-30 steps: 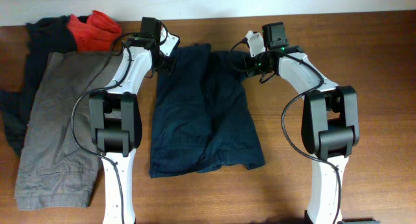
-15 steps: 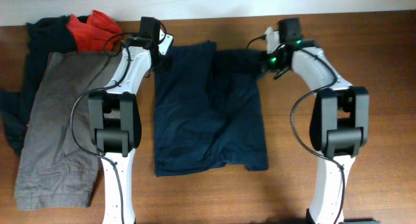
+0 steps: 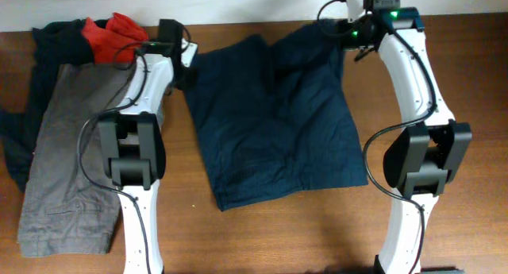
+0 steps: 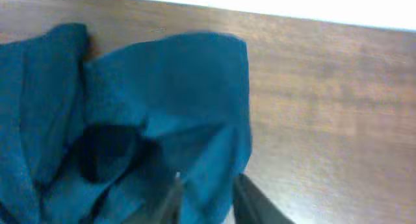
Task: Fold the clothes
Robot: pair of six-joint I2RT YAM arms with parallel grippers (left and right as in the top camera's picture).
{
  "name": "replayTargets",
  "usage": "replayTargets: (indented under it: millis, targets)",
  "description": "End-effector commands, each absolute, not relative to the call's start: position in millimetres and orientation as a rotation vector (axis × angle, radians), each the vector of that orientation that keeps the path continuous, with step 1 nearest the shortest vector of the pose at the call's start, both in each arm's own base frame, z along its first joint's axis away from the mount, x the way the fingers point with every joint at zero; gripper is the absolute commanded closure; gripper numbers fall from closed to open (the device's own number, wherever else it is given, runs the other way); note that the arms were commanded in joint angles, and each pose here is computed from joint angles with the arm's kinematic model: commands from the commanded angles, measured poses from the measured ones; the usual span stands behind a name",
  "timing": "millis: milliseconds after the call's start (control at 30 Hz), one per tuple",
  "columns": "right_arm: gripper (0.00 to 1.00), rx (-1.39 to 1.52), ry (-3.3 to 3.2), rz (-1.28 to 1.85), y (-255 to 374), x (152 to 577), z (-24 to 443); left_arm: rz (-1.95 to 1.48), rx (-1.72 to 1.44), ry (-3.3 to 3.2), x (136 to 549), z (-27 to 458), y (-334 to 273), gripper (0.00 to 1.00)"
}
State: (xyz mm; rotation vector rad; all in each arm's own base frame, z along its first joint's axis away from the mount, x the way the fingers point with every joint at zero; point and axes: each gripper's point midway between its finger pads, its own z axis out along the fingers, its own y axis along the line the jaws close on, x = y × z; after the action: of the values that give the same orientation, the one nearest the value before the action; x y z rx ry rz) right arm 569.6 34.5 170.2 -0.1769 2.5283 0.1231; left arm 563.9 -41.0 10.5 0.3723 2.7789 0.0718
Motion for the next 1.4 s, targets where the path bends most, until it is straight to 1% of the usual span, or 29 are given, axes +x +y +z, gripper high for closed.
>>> replayTargets:
  millis: [0, 33, 67, 100, 133, 200, 233, 267, 300, 433, 500, 633, 700, 767, 867, 967, 1033, 1100, 1133, 1233, 1367]
  targets:
    - [0.4, -0.107, 2.494, 0.058, 12, 562, 214, 0.12, 0.257, 2.784, 573, 35, -5, 0.94]
    - [0.27, -0.077, 2.505, 0.064, 10, 557, 221, 0.122, 0.247, 2.781, 574, 45, -1, 0.94]
    - [0.21, -0.066, 2.516, 0.077, 9, 552, 226, 0.124, 0.236, 2.775, 574, 57, 3, 0.94]
    - [0.18, -0.07, 2.534, 0.1, 11, 544, 233, 0.126, 0.225, 2.767, 574, 74, 7, 0.94]
    - [0.13, -0.074, 2.57, 0.137, 14, 532, 237, 0.127, 0.218, 2.762, 573, 89, 10, 0.91]
    - [0.03, -0.08, 2.641, 0.19, 19, 511, 237, 0.11, 0.219, 2.759, 565, 119, 9, 0.78]
    - [0.01, -0.08, 2.679, 0.21, 21, 501, 235, 0.083, 0.225, 2.764, 559, 131, 5, 0.71]
    - [0.01, -0.08, 2.733, 0.236, 24, 488, 231, 0.035, 0.239, 2.772, 551, 142, -2, 0.65]
    - [0.01, -0.077, 2.785, 0.253, 26, 475, 226, -0.032, 0.259, 2.788, 540, 152, -11, 0.62]
    - [0.01, -0.094, 2.894, 0.288, 29, 447, 221, -0.317, 0.357, 2.841, 502, 173, -45, 0.59]
    - [0.01, -0.091, 2.913, 0.291, 29, 440, 223, -0.367, 0.37, 2.821, 500, 180, -53, 0.59]
    - [0.01, -0.104, 2.893, 0.288, 29, 429, 239, -0.396, 0.345, 2.792, 496, 197, -62, 0.59]
    - [0.01, -0.112, 2.843, 0.292, 31, 421, 260, -0.374, 0.35, 2.778, 491, 209, -64, 0.58]
    - [0.01, -0.107, 2.813, 0.292, 32, 408, 277, -0.288, 0.361, 2.778, 475, 229, -61, 0.57]
    - [0.01, -0.093, 2.829, 0.29, 31, 382, 284, -0.186, 0.38, 2.819, 446, 242, -59, 0.55]
    - [0.01, -0.082, 2.909, 0.302, 32, 354, 268, -0.187, 0.36, 2.9, 419, 235, -61, 0.55]
    - [0.01, -0.076, 2.953, 0.309, 32, 342, 253, -0.197, 0.308, 2.964, 406, 224, -60, 0.58]
    - [0.02, -0.058, 3.007, 0.319, 32, 330, 221, -0.217, 0.233, 3.12, 381, 190, -60, 0.61]
    - [0.02, -0.026, 3.051, 0.326, 32, 323, 201, -0.224, 0.244, 3.187, 370, 170, -63, 0.62]
    - [0.02, -0.01, 3.132, 0.358, 34, 308, 162, -0.221, 0.302, 3.286, 349, 126, -74, 0.62]
    - [0.02, 0.028, 3.176, 0.367, 35, 299, 123, -0.214, 0.367, 3.318, 328, 92, -85, 0.62]
